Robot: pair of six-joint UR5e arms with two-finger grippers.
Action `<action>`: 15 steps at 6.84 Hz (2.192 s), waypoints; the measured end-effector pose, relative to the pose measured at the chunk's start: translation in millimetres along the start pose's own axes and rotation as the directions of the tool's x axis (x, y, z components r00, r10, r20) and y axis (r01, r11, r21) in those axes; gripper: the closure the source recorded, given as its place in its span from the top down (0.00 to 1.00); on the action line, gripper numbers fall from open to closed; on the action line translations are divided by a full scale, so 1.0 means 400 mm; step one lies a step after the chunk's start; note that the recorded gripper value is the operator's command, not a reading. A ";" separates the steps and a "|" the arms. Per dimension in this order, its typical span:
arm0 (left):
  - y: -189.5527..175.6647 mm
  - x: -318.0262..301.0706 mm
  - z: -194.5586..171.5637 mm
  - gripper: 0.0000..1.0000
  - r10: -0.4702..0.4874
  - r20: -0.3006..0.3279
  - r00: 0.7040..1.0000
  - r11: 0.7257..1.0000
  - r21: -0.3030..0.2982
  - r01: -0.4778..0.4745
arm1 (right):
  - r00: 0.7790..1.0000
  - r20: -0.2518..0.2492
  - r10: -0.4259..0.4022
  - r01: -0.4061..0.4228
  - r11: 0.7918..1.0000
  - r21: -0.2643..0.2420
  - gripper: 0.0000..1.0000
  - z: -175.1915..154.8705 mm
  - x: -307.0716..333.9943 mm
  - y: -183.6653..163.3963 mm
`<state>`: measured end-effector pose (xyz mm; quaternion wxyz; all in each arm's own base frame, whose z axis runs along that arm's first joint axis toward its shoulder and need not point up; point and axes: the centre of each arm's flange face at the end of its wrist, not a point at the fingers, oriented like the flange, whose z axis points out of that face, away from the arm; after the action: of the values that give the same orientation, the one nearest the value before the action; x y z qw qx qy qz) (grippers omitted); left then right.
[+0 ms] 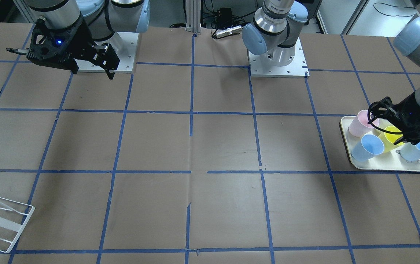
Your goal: Transfer IKEA cup to right arm and place on rack
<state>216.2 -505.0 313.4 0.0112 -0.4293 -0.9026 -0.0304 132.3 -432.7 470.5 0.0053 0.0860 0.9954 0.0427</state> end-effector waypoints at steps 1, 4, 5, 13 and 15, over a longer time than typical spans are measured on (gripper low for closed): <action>0.018 -0.036 0.055 1.00 0.062 -0.005 0.998 0.998 -0.022 -0.062 | 1.000 -0.001 0.003 -0.003 1.000 0.001 1.00 0.000 0.000 0.000; 0.050 -0.107 0.135 0.98 0.081 -0.002 0.997 0.996 -0.035 -0.081 | 1.000 -0.001 0.004 -0.004 1.000 0.007 1.00 -0.005 0.001 0.003; 0.053 -0.122 0.152 0.98 0.072 0.008 0.997 0.997 -0.015 -0.072 | 1.000 -0.001 0.001 -0.001 1.000 0.010 1.00 -0.004 0.001 0.001; 0.060 -0.147 0.230 0.00 -0.001 -0.031 1.000 0.998 0.061 0.003 | 1.000 0.008 0.011 -0.011 0.999 0.053 1.00 -0.009 0.014 -0.024; 0.056 -0.142 0.209 0.00 -0.040 -0.030 0.999 0.997 0.061 0.042 | 1.000 0.012 0.019 -0.019 0.998 0.058 1.00 -0.014 0.017 -0.027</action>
<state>269.8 -529.4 228.5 0.0368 -0.4096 -0.9115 -0.0091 123.8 -442.5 475.2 0.0079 0.0958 0.9953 0.0135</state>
